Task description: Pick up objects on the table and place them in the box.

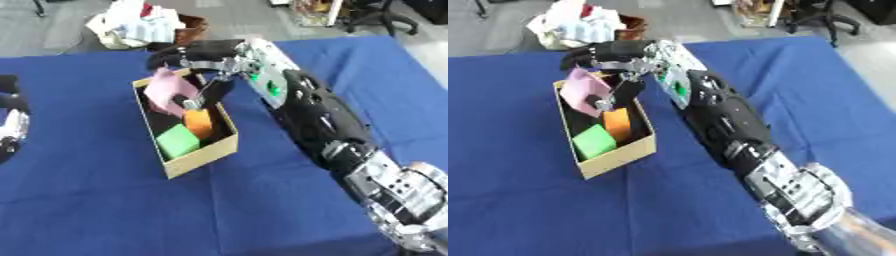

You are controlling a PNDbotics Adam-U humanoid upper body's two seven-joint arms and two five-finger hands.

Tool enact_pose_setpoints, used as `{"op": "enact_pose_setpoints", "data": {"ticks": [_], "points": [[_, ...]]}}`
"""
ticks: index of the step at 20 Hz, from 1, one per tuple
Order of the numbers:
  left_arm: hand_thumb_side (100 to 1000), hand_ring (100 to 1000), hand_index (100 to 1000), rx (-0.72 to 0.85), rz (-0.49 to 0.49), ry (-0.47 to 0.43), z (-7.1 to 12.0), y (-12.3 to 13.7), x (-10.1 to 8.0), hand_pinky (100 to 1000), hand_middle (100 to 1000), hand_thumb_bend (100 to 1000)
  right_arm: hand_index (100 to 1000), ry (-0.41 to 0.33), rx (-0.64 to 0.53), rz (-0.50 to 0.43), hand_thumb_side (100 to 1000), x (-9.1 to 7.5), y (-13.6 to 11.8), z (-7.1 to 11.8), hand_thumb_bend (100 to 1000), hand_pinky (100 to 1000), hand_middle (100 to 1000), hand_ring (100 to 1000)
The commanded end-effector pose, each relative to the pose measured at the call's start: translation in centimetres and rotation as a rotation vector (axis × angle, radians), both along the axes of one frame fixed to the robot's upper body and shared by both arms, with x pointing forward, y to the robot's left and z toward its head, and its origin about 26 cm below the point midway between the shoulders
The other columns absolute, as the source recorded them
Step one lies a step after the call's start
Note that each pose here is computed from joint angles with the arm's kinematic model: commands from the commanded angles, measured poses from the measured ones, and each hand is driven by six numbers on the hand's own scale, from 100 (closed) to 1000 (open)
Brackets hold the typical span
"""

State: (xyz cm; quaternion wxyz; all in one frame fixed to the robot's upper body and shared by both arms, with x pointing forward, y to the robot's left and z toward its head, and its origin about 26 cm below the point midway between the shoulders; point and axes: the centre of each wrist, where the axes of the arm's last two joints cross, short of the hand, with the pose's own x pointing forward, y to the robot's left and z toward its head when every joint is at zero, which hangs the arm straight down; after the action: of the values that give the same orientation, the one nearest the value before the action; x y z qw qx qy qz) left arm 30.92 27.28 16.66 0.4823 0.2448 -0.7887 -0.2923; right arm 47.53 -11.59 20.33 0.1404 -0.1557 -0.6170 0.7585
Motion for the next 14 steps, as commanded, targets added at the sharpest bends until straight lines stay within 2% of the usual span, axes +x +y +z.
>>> {"op": "enact_pose_setpoints", "data": {"ticks": [1,4,8,11,14], "points": [[623,666,834,0.008,-0.009,-0.030,0.8,0.0,-0.1,801,694,104,1000,-0.089,-0.186,0.090,218,-0.2,0.0,2.1,100,1000,1000,1000],[623,666,834,0.008,-0.010,-0.030,0.8,0.0,-0.1,801,694,103,1000,-0.128,-0.211,0.088,222,-0.2,0.0,2.2,100,1000,1000,1000],[623,665,834,0.006,-0.009,-0.031,0.8,0.0,-0.1,801,693,103,1000,-0.133,-0.163,0.044,184,0.2,-1.0,2.2,100,1000,1000,1000],[625,665,834,0.007,-0.006,-0.028,0.8,0.0,-0.1,801,693,103,1000,-0.090,-0.082,-0.059,145,1.1,-3.2,1.9,100,1000,1000,1000],[625,665,834,0.008,-0.006,-0.029,0.8,0.0,-0.1,802,693,102,1000,-0.018,0.048,-0.207,125,2.2,-6.2,1.2,100,1000,1000,1000]]}}
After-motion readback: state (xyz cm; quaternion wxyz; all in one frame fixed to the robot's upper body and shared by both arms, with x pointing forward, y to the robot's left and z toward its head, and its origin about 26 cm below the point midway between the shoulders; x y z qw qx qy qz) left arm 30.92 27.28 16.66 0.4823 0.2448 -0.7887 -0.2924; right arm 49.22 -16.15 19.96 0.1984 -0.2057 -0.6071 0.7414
